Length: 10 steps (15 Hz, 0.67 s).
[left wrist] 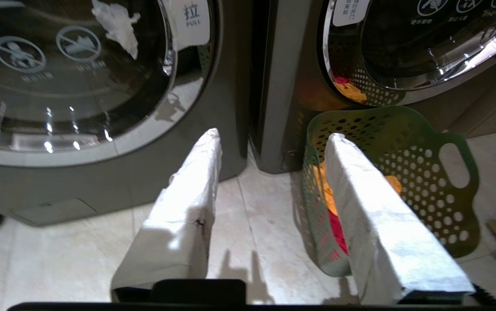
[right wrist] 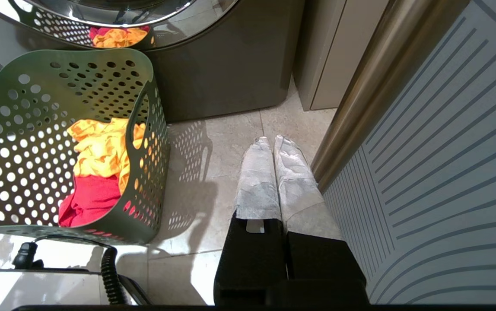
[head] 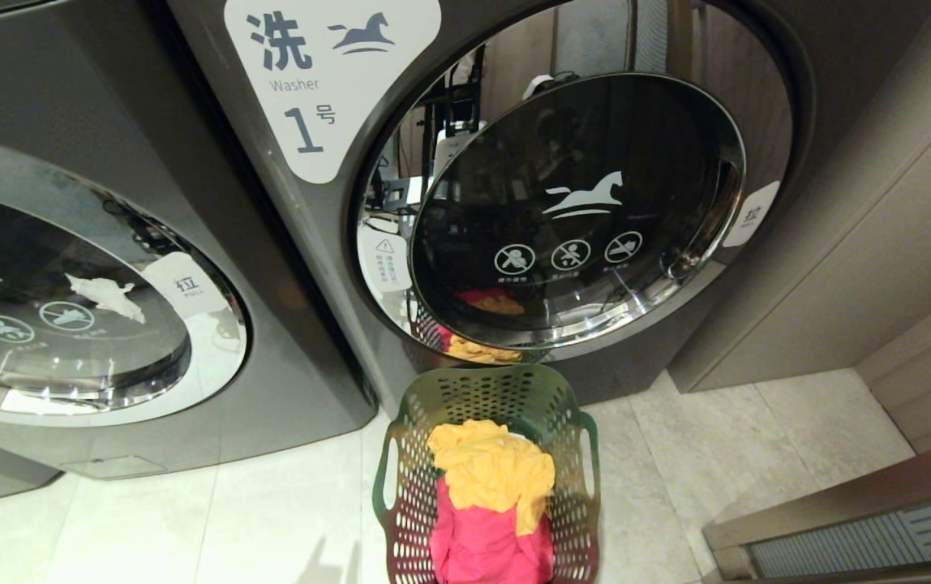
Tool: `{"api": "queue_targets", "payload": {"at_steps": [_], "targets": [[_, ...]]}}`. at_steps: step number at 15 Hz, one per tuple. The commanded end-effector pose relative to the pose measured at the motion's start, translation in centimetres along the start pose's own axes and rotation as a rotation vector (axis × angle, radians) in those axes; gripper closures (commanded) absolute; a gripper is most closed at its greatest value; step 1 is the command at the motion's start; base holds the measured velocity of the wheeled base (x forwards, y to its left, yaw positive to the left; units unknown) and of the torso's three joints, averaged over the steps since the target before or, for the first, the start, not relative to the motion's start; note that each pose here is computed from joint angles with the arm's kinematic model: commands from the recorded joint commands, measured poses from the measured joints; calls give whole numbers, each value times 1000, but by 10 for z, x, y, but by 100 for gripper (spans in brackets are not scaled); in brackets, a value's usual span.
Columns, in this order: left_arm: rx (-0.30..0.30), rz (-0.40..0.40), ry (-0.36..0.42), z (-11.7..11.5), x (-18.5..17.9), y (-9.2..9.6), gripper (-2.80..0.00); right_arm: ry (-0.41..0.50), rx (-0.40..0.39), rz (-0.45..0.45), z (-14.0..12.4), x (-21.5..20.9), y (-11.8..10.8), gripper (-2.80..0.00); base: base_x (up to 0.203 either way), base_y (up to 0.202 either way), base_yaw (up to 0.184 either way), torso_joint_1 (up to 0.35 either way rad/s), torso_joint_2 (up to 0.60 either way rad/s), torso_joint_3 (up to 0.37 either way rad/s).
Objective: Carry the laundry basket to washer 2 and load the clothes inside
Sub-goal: Open the lid of the washing machine
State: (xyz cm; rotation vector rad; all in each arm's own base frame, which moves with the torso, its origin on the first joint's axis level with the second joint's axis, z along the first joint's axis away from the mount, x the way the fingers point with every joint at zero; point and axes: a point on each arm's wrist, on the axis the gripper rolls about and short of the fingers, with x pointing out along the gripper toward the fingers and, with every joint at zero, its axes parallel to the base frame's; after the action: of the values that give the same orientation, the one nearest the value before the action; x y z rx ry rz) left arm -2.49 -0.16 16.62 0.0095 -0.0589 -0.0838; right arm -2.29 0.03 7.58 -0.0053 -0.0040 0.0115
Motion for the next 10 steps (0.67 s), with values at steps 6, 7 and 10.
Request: {"api": "queue_targets", "payload": {"at_steps": [6, 7, 10], "targets": [[-278, 12, 366, 8, 133, 12, -280, -1, -1, 0, 0, 0, 0, 0, 0, 0, 0, 0, 0, 0], [-303, 17, 383, 3, 151, 17, -280, -1, -2, 1, 0, 0, 0, 0, 0, 0, 0, 0, 0, 0], [-344, 103, 378, -15, 189, 58, -280, -1, -1, -1, 0, 0, 0, 0, 0, 0, 0, 0, 0, 0]]}}
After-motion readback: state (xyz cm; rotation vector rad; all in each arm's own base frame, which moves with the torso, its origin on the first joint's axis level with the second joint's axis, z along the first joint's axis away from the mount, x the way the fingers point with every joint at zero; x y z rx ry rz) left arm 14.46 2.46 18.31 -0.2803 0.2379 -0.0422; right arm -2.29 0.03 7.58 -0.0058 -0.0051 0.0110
